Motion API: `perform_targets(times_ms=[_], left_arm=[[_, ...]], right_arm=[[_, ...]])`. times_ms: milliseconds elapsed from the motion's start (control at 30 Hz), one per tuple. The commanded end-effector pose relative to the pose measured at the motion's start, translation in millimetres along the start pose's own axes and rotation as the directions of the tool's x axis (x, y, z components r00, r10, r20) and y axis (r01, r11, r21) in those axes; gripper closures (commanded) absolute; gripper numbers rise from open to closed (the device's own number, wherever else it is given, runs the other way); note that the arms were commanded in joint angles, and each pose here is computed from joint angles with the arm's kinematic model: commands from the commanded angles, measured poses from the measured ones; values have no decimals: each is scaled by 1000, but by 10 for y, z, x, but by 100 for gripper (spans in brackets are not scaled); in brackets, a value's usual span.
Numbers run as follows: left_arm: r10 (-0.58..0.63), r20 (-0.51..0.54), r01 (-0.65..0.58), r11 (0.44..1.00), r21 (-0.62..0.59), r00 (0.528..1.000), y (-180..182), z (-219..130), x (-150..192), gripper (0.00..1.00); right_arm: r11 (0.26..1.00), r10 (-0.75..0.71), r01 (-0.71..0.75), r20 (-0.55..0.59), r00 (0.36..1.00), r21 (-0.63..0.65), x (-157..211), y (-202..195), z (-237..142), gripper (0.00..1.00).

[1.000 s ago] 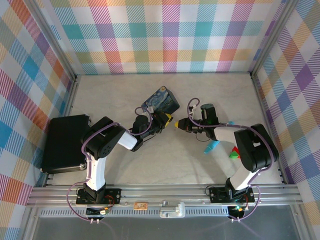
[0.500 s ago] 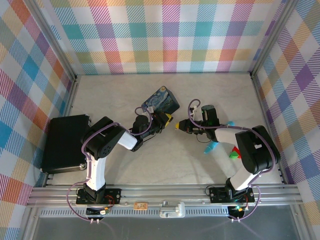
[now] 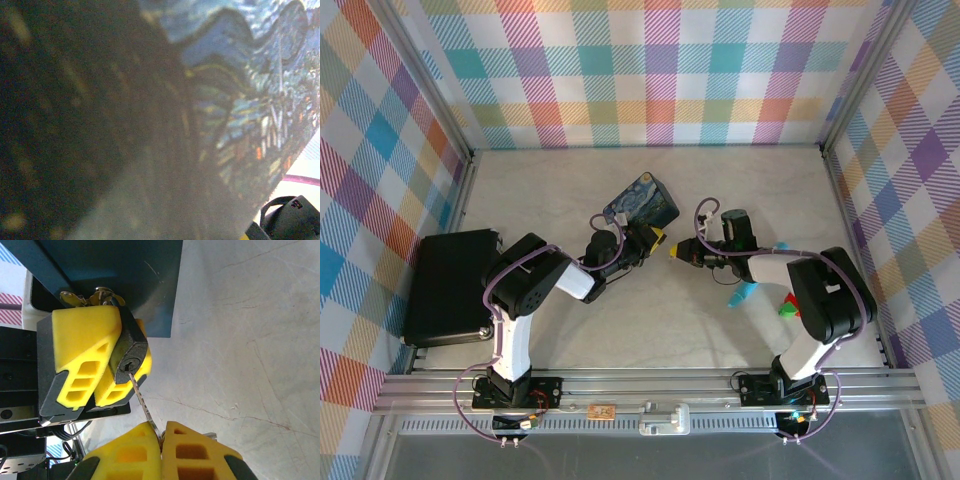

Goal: Unlock a padlock with a key

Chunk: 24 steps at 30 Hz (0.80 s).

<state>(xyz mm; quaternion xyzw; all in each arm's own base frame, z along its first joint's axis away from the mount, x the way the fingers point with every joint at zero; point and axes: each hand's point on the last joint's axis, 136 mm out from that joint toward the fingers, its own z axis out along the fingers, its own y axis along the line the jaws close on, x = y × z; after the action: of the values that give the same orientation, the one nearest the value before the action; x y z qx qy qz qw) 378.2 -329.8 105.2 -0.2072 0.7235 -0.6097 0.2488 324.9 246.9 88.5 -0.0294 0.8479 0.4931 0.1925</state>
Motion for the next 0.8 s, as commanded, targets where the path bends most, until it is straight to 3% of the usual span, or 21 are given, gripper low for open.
perform_targets(times_ms=[0,767], left_arm=[[-4,-14,5,999,36,1000,-158,10,4,100],[-8,-20,9,999,39,1000,-165,38,43,100]], right_arm=[[999,-30,30,5,1000,-42,-75,123,39,100],[997,-44,44,-1,999,-68,-100,205,90,100]])
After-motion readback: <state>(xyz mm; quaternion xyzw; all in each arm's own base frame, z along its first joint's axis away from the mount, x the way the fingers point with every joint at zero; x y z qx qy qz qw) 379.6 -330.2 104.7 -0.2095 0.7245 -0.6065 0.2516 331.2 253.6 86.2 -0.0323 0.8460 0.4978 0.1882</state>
